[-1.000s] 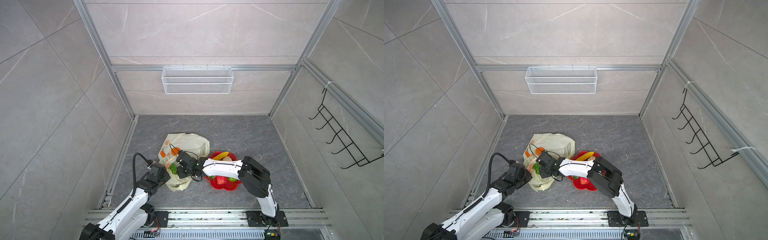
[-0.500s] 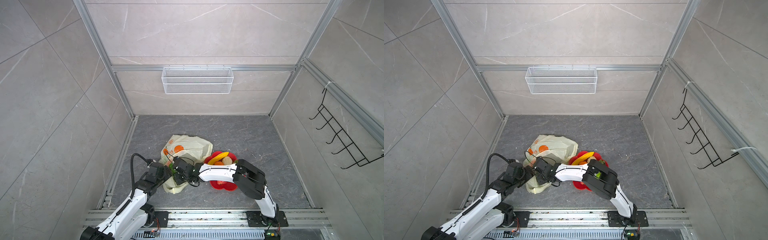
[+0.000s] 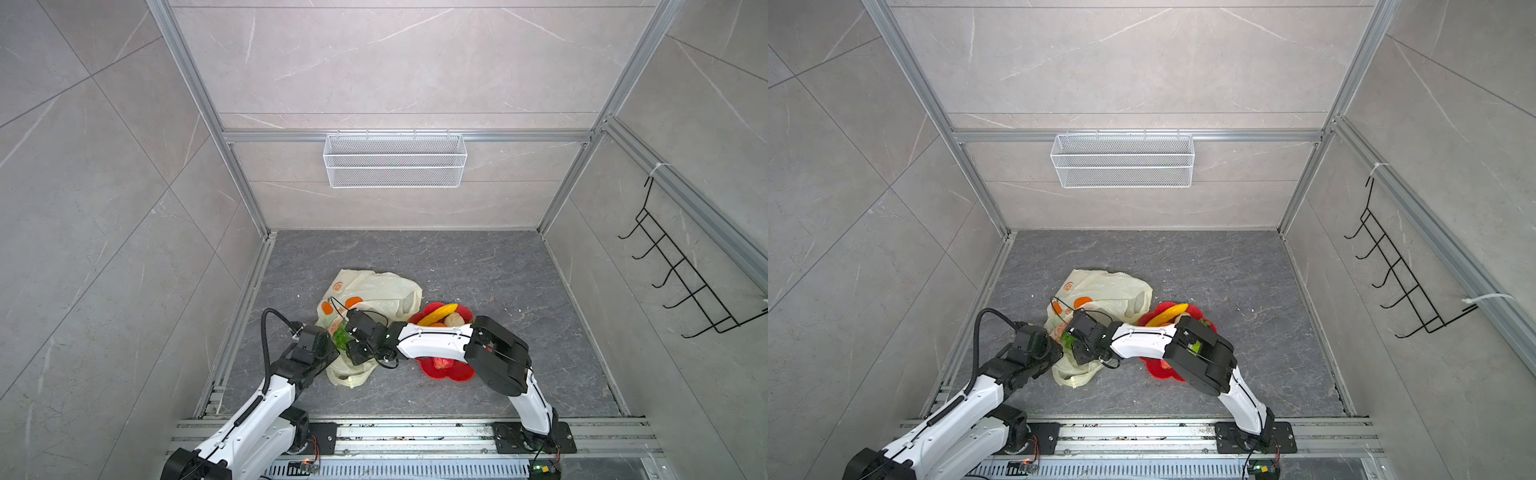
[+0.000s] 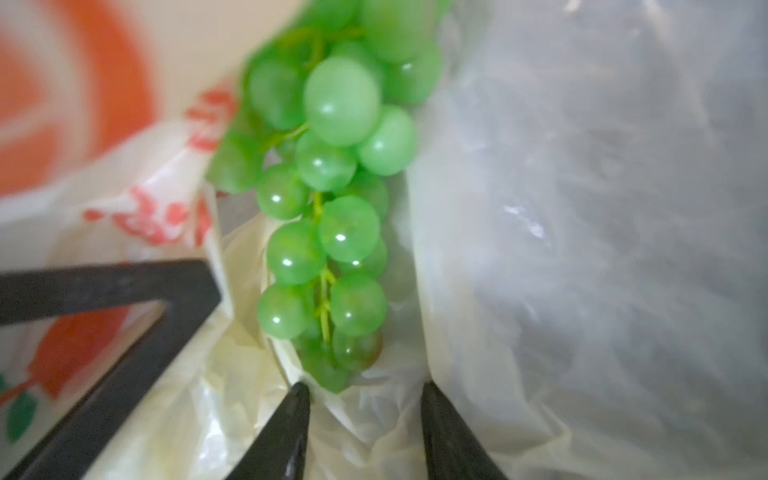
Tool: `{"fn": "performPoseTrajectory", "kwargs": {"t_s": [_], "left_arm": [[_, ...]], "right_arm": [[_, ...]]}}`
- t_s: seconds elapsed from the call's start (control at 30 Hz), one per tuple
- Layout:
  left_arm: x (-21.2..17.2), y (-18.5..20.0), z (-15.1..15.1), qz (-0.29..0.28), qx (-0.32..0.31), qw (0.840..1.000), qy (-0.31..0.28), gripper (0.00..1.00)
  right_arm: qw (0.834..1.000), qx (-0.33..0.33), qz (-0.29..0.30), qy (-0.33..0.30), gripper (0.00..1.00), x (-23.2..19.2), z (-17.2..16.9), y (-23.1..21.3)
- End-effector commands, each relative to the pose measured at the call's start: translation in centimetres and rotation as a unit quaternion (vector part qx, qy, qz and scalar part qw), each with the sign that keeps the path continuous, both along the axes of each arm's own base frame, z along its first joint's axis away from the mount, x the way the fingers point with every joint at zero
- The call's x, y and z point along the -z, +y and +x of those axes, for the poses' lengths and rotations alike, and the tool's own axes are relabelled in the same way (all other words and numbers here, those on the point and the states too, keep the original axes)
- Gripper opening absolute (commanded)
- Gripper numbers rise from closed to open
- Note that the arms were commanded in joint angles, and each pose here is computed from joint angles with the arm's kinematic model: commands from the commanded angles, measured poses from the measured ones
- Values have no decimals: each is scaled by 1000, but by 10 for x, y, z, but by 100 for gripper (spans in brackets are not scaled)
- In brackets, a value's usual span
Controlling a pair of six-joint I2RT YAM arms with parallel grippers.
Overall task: Take the fake fruits out of the plastic bag
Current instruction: 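Move the right gripper into the bag while the left pulls the bag nearer, then lower the right gripper onto the green grapes while the left lifts the bag edge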
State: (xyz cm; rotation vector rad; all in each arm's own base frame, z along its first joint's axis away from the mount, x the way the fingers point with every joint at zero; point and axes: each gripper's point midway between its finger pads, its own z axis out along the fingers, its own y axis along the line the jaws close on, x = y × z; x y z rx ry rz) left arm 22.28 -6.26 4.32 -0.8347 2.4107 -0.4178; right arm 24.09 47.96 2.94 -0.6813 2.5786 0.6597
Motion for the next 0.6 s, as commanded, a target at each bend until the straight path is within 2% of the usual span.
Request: {"fn": "performPoseTrajectory", "kwargs": {"t_s": [0.0, 0.17, 0.4, 0.57], "left_arm": [[3, 12, -5, 7, -27, 1000, 1, 24], [-1, 10, 0, -3, -17, 1000, -17, 15], [-2, 17, 0, -2, -24, 999, -22, 8], [-16, 13, 12, -9, 3, 998, -64, 5]], "right_arm": [[999, 14, 34, 1, 50, -20, 14, 4], [998, 13, 61, 7, 53, -28, 21, 14], [997, 5, 70, -17, 66, -41, 30, 17], [997, 5, 61, -37, 70, -40, 37, 15]]}}
